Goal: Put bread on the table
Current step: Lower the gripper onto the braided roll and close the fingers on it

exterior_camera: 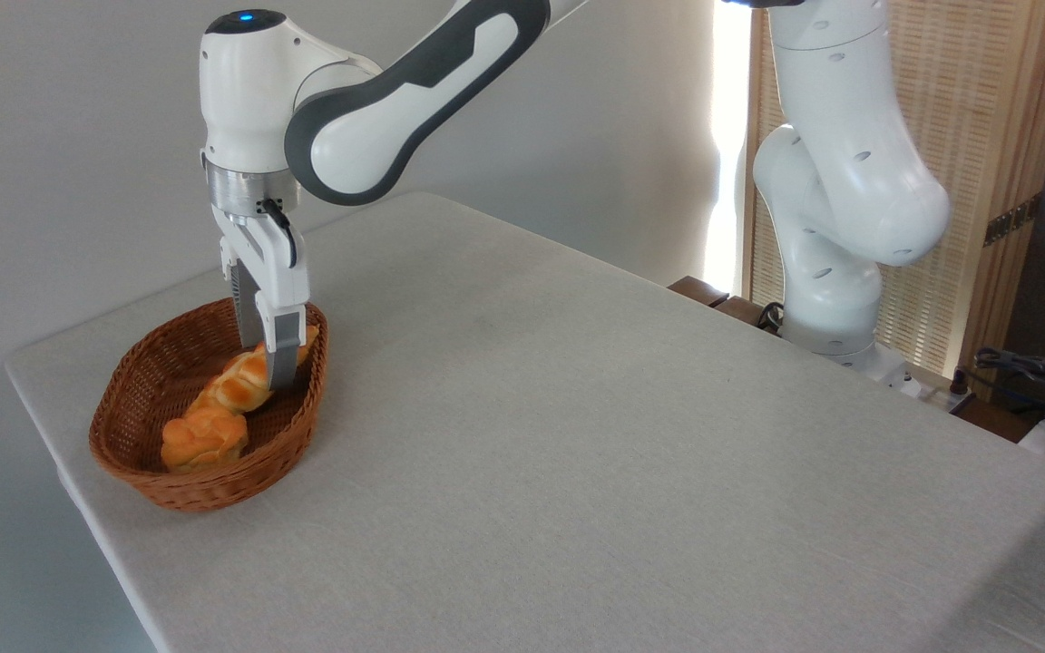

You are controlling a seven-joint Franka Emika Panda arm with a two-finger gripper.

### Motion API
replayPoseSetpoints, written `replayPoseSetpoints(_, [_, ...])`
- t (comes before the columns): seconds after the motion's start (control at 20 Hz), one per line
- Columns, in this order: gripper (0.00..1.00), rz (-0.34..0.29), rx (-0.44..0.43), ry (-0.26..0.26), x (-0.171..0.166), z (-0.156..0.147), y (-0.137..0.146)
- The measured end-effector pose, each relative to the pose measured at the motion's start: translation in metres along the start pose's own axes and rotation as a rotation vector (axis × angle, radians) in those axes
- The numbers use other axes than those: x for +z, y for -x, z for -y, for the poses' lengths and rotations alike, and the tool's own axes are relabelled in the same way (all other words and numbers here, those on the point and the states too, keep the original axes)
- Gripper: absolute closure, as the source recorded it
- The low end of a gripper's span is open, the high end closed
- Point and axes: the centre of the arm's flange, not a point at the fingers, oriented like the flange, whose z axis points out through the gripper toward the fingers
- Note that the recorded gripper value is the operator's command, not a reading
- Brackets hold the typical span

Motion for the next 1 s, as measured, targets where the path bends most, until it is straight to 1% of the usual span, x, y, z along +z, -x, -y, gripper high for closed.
replayPoseSetpoints(0.05, [0.44, 0.003, 0.006, -0.006, 0.0, 0.0002, 0.0001])
replayPoseSetpoints(0.1, [0.51, 0.004, 0.01, -0.01, 0.0, 0.0003, 0.0001])
replayPoseSetpoints(0.15, [0.6, 0.005, 0.011, -0.011, 0.0, 0.0003, 0.0001])
replayPoseSetpoints(0.2, [0.63, 0.005, 0.013, -0.013, 0.0, 0.0004, 0.0001])
replayPoseSetpoints(0.25, [0.65, 0.006, 0.015, -0.015, 0.0, 0.0004, 0.0002])
replayPoseSetpoints(0.5, [0.65, 0.015, 0.036, -0.036, 0.0, 0.001, 0.0004])
replayPoseSetpoints(0.6, [0.67, 0.015, 0.037, -0.036, 0.0, 0.0009, 0.0003])
replayPoseSetpoints(1.0, [0.69, 0.016, 0.038, -0.036, 0.0004, 0.0005, 0.0005])
